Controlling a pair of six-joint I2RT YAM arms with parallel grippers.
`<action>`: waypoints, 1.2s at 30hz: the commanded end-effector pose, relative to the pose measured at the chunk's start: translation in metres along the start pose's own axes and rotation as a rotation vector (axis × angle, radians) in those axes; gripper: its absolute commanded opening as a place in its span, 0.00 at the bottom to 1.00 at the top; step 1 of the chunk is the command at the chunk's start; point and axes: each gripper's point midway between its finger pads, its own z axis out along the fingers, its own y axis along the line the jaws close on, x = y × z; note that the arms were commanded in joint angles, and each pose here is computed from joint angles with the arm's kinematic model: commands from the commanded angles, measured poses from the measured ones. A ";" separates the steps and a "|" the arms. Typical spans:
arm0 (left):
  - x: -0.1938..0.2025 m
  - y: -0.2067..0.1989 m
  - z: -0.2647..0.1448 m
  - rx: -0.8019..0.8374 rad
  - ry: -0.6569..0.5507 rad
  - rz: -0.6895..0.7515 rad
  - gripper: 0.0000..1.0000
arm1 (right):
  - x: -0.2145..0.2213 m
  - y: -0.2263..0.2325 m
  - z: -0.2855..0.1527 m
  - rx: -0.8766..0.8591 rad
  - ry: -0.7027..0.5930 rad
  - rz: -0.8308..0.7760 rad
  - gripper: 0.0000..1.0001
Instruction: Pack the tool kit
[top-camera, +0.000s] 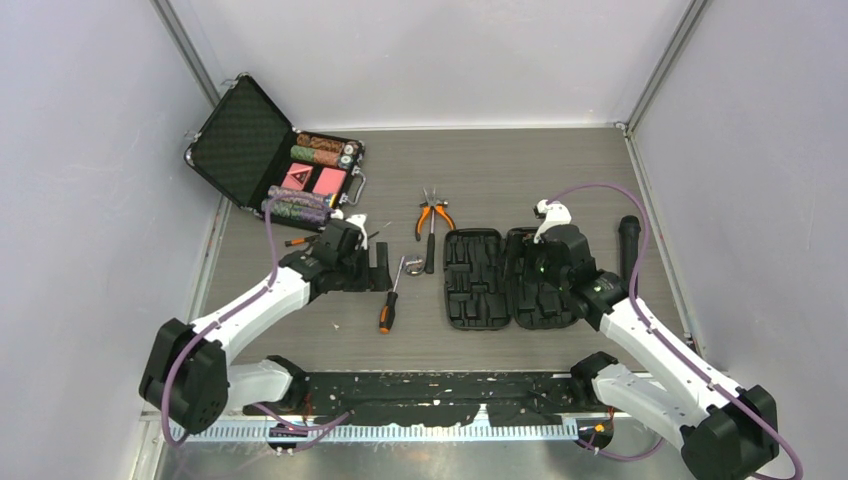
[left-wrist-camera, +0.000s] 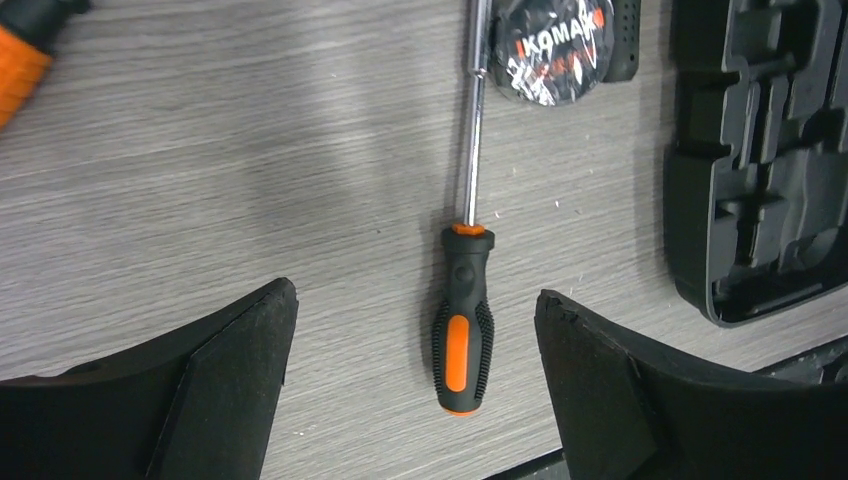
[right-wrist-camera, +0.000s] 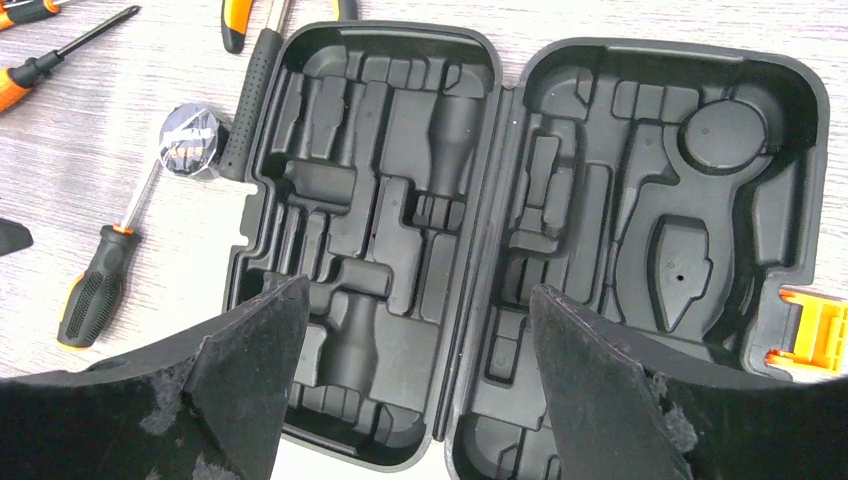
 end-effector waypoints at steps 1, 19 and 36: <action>-0.012 -0.025 0.000 0.059 -0.023 0.036 0.88 | -0.018 0.002 -0.002 0.003 -0.042 -0.009 0.86; 0.032 -0.037 0.025 -0.015 0.159 0.147 0.59 | -0.008 -0.002 -0.005 0.002 -0.041 -0.025 0.86; 0.051 -0.010 0.046 -0.166 0.253 0.212 0.14 | -0.002 -0.003 0.000 0.003 -0.021 -0.023 0.86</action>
